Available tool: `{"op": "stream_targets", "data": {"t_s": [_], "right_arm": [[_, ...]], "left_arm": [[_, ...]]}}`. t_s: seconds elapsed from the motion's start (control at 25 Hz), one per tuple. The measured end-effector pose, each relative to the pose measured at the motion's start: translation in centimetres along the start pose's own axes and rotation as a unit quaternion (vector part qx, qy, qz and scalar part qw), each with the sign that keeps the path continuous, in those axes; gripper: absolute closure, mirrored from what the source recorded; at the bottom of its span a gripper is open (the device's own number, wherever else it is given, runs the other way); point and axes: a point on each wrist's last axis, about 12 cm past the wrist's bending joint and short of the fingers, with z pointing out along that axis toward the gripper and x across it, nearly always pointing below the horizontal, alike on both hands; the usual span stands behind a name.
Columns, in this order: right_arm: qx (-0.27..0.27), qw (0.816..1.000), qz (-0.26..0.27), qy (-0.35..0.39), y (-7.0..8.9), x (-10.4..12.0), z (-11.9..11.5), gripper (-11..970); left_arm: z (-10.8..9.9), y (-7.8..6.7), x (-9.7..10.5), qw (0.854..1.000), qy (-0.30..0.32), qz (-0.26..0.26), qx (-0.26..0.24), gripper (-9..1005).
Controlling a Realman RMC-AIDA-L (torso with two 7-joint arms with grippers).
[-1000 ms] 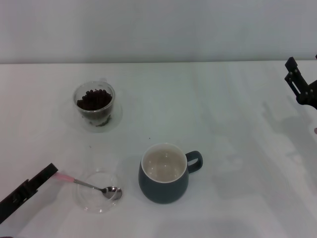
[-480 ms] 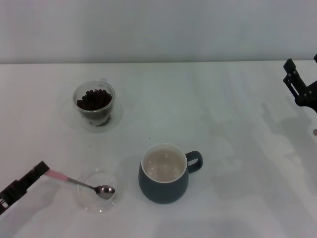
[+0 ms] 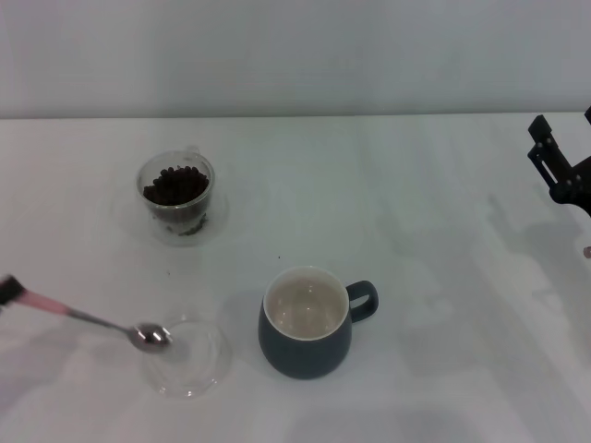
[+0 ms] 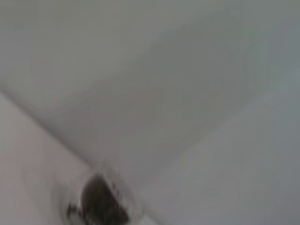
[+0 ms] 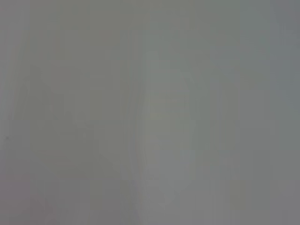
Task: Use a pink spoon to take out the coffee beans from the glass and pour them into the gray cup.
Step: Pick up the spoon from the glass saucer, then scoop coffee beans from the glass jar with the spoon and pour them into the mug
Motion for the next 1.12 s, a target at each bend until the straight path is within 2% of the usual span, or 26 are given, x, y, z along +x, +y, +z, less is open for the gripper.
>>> {"op": "stream_targets", "data": {"t_s": [0.12, 0.24, 0.52, 0.64, 0.72, 0.76, 0.88, 1.0, 1.12], "right_arm": [[-0.001, 1.0, 0.002, 0.0, 0.1, 0.0, 0.0, 204], [-0.001, 1.0, 0.005, 0.001, 0.2, 0.0, 0.0, 204], [-0.004, 1.0, 0.011, -0.003, 0.6, 0.0, 0.2, 204], [-0.006, 1.0, 0.016, -0.004, 0.8, 0.0, 0.3, 204], [-0.005, 1.0, 0.019, -0.003, 0.9, 0.0, 0.3, 204], [-0.005, 1.0, 0.021, -0.003, 1.0, 0.0, 0.3, 205], [-0.005, 1.0, 0.028, -0.003, 1.3, 0.0, 0.3, 205], [-0.004, 0.999, 0.031, -0.003, 1.5, 0.1, 0.3, 205], [-0.001, 0.999, 0.032, -0.002, 1.4, 0.1, 0.1, 205]], "left_arm": [[-0.5, 0.0, -2.2, 0.999, -0.032, 0.018, 0.003, 866], [0.0, 0.1, -4.2, 0.998, -0.061, 0.014, 0.007, 866], [4.8, 0.7, -9.4, 0.997, -0.054, 0.055, -0.014, 866], [6.8, 0.8, -11.0, 0.997, -0.042, 0.066, -0.024, 866], [7.5, 0.8, -11.5, 0.997, -0.039, 0.066, -0.029, 866], [9.5, 0.9, -12.5, 0.996, -0.028, 0.071, -0.047, 866], [10.6, 1.0, -12.9, 0.995, -0.022, 0.077, -0.056, 865], [13.6, 1.0, -13.5, 0.991, -0.002, 0.097, -0.087, 865], [15.4, 0.9, -13.2, 0.989, 0.015, 0.108, -0.098, 865]]}}
